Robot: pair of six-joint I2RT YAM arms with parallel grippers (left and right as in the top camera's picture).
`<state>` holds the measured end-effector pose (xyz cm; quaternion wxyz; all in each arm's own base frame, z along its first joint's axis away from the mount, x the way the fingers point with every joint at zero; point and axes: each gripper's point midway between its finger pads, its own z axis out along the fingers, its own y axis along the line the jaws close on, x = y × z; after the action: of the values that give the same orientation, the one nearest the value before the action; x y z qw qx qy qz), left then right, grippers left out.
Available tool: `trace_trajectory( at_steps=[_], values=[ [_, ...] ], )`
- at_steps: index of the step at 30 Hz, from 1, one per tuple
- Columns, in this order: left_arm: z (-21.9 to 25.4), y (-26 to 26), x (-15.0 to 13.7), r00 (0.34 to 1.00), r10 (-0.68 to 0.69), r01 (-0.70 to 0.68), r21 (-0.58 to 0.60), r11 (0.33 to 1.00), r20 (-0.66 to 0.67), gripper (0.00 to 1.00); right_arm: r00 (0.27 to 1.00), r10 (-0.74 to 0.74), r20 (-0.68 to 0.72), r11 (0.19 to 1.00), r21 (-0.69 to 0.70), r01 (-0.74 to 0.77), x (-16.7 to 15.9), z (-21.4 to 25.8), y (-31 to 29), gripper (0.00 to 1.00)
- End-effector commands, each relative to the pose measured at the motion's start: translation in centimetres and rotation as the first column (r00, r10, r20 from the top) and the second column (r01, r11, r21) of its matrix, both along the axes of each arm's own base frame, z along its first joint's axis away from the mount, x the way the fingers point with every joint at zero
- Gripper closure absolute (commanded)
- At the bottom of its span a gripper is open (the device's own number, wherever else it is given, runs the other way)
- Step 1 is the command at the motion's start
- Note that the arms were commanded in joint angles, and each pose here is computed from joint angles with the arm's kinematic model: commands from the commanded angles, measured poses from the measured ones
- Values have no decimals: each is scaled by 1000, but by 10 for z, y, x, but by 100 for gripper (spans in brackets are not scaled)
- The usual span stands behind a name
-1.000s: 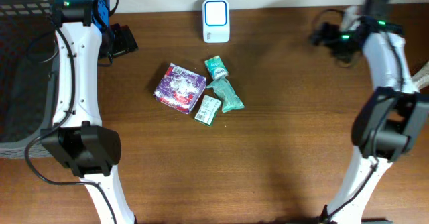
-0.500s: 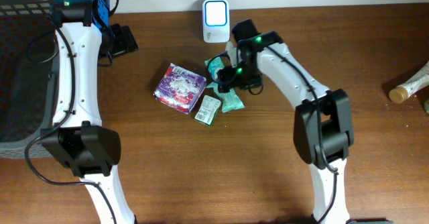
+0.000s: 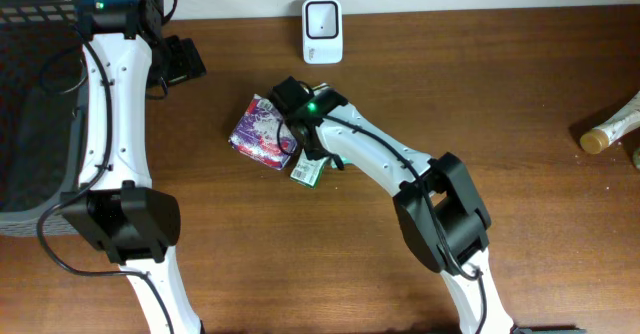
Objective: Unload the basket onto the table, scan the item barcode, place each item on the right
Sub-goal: 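Reach the right gripper to the mint-green packet and grasp it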
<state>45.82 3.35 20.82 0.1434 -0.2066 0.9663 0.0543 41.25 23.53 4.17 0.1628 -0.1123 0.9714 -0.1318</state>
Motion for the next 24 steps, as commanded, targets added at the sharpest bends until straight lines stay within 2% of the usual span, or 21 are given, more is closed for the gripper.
trace_trajectory(
  at_steps=[1,4,5,6,9,11,13,18,21,24],
  values=[
    [-7,2,0,1000,15,-15,-3,1000,-16,1,999,-29,19,999,-18,30,-4,-11,-4,52],
    [-7,2,0,1000,16,-16,-3,1000,-16,1,999,-28,23,1000,6,28,-2,-10,0,73],
    [-7,2,0,1000,16,-16,-3,1000,-16,1,999,-31,17,999,22,31,-1,-7,1,77],
    [-7,2,0,1000,16,-16,-3,1000,-16,1,999,-35,-18,996,80,37,1,-1,4,89],
    [-7,2,0,1000,16,-16,-3,1000,-16,1,988,10,-154,948,315,39,6,10,12,96],
    [-7,2,0,1000,16,-16,-3,1000,-16,1,958,69,-278,841,532,94,7,18,8,96],
    [-7,2,0,1000,15,-15,-3,1000,-16,1,928,112,-357,719,674,172,8,30,-11,96],
    [-7,2,0,1000,15,-15,-3,1000,-16,1,887,119,-445,473,811,344,10,38,-74,96],
    [-7,2,0,1000,16,-16,-3,1000,-16,1,860,57,-507,430,790,438,1,16,-108,96],
    [-7,2,0,1000,16,-16,-3,1000,-16,1,842,-73,-534,507,707,493,-1,-8,-156,80]
  ],
)
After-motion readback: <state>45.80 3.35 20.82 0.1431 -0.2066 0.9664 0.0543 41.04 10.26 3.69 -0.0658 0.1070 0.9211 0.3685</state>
